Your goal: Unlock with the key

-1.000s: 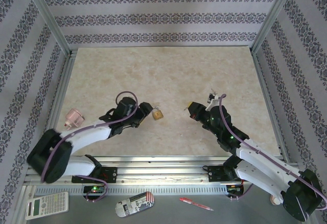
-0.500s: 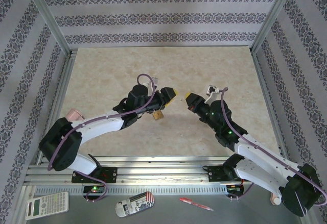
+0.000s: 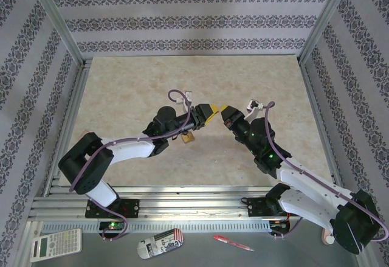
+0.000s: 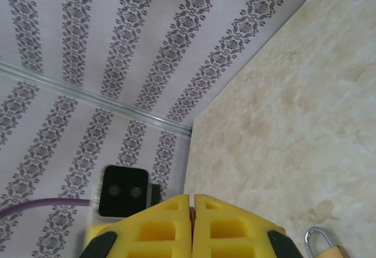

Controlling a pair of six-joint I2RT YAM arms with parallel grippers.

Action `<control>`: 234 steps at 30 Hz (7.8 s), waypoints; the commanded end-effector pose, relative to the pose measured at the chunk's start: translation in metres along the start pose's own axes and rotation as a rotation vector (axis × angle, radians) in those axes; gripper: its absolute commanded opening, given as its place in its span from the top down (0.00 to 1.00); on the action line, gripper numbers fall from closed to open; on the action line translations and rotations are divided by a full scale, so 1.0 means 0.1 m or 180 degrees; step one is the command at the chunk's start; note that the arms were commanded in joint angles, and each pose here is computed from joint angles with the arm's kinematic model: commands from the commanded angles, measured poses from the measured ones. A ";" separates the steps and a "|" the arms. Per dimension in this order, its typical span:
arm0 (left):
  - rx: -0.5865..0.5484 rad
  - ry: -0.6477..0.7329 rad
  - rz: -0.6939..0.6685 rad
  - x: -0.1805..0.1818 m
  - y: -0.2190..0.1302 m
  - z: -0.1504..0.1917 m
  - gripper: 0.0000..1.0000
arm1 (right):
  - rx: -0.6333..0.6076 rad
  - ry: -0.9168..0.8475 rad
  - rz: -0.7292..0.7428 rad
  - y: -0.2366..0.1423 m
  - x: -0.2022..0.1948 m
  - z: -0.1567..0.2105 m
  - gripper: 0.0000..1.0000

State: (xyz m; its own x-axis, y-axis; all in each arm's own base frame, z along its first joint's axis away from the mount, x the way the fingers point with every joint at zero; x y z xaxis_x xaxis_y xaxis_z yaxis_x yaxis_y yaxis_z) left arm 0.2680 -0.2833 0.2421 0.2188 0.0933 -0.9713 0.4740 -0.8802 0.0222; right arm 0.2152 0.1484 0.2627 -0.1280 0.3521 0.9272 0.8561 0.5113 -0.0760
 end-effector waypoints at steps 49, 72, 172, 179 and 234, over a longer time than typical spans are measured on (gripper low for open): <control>0.2165 0.0686 -0.0725 0.25 -0.52 -0.35 1.00 | 0.1905 -0.0714 -0.0975 -0.06 0.06 -0.32 0.28; 0.2208 0.0894 -0.0245 -0.15 -0.47 -0.32 1.00 | 0.2354 -0.0882 -0.0968 0.18 -0.22 0.29 0.47; 0.2427 0.0047 -0.4818 1.82 0.13 -0.28 0.48 | 0.2060 -0.1413 -0.0028 -0.66 -0.76 0.69 1.00; 0.2551 0.0170 -0.4732 1.90 0.16 -0.26 0.60 | 0.2061 -0.1399 -0.0070 -0.64 -0.72 0.68 1.00; 0.0058 -0.1585 -0.0784 0.37 -0.38 -0.34 1.00 | 0.0886 -0.2131 0.0382 0.13 -0.36 0.73 1.00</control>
State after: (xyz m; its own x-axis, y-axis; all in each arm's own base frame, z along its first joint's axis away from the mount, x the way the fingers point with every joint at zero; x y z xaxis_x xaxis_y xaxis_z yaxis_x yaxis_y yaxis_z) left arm 0.2871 -0.2270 0.1880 -0.4180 0.1284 -0.8993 0.4360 -0.8402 -0.3226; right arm 0.1888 0.1945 0.1878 -0.3642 0.7965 0.4826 0.7254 0.5676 -0.3894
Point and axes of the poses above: each hand's point on the last joint's axis, 136 mm out from that joint toward the fingers, its own y axis out along the fingers, its own x axis along the line the jaws close on, z = x × y, the point moved 9 cm from there along -y, back along the fingers, and after that the axes turned 2 degrees about y, right-handed, at the moved point
